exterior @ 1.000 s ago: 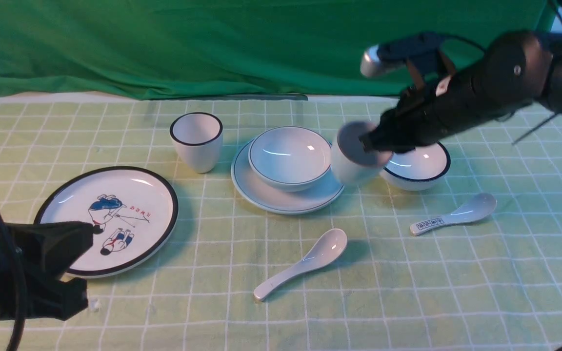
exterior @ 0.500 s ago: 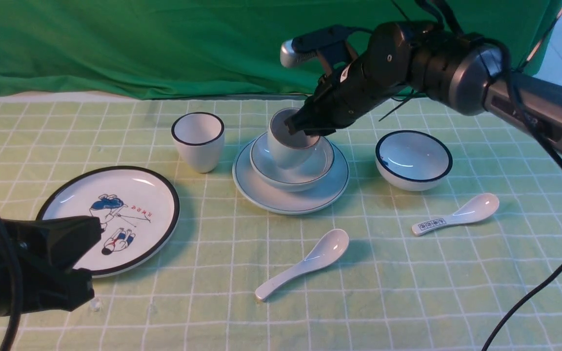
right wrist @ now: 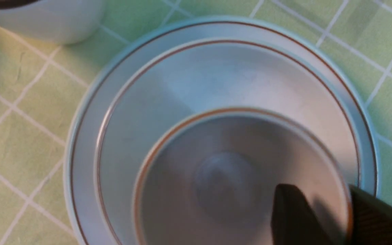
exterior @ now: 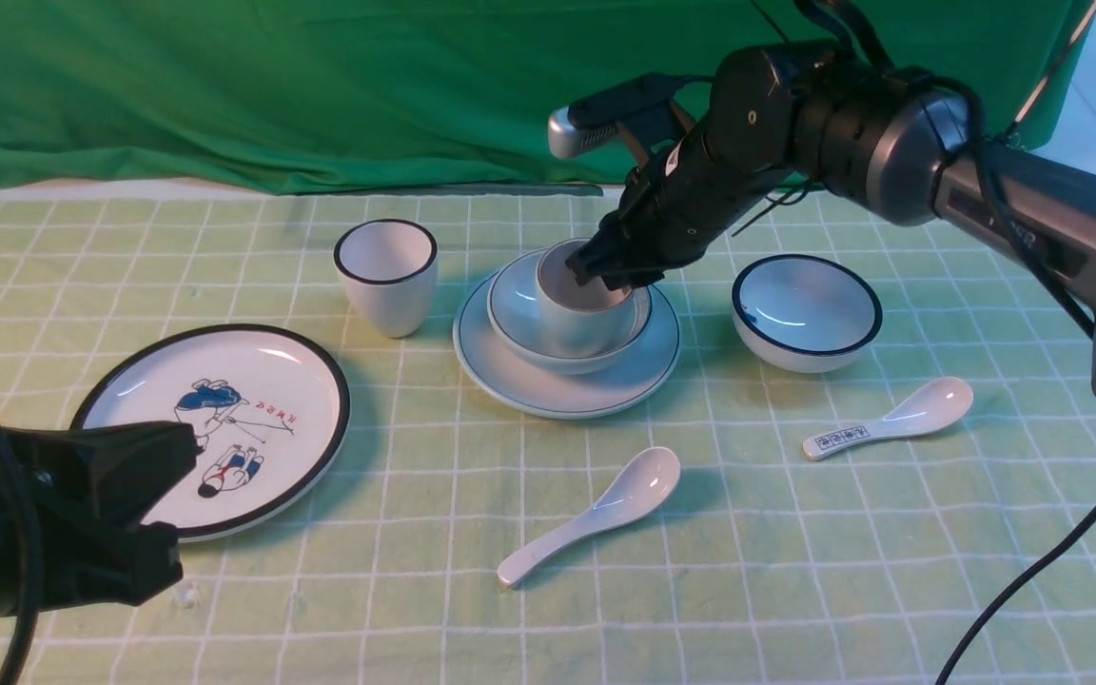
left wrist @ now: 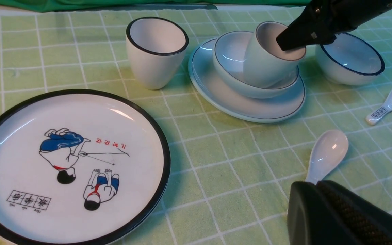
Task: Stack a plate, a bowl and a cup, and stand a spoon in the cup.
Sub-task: Use the right arm to put the blue teacup into the blue rice bowl in the middle, then use the right arm to grab a blue soup spoon
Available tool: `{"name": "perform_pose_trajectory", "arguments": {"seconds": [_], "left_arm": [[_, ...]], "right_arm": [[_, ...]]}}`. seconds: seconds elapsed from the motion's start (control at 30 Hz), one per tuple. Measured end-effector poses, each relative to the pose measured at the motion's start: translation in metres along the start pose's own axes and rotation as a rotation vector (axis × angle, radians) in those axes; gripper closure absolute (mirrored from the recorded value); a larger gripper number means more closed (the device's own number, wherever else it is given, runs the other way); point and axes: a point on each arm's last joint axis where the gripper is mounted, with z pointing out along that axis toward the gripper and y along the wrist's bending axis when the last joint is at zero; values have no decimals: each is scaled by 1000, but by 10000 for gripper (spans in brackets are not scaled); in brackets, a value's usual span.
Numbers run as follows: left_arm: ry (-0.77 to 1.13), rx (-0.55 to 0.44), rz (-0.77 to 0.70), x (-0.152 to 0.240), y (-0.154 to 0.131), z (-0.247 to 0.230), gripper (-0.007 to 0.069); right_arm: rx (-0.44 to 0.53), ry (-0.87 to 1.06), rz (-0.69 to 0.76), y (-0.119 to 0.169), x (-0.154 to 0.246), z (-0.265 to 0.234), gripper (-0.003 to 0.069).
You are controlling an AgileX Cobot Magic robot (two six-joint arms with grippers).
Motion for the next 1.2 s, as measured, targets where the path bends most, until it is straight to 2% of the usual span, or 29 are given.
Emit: {"name": "perform_pose_trajectory", "arguments": {"seconds": [0.2,0.37,0.47,0.63,0.8,1.0,1.2], "left_arm": [[3,0,0,0,0,0,616],[5,0,1,0,0,0,612],[5,0,8,0,0,0,611],[6,0,8,1,0,0,611],[6,-1,10,1,0,0,611],[6,-1,24,1,0,0,611],[6,-1,26,1,0,0,611]], "right_arm": [[-7,12,-3,1,-2,-6,330],[-21,-11,-44,14,-18,-52,238],[-31,-32,-76,27,-23,-72,216],[-91,25,-259,69,-18,-92,202],[-180,160,-551,109,11,-60,201],[-279,326,-832,125,61,-17,201],[-259,297,-967,124,95,19,201]]}}
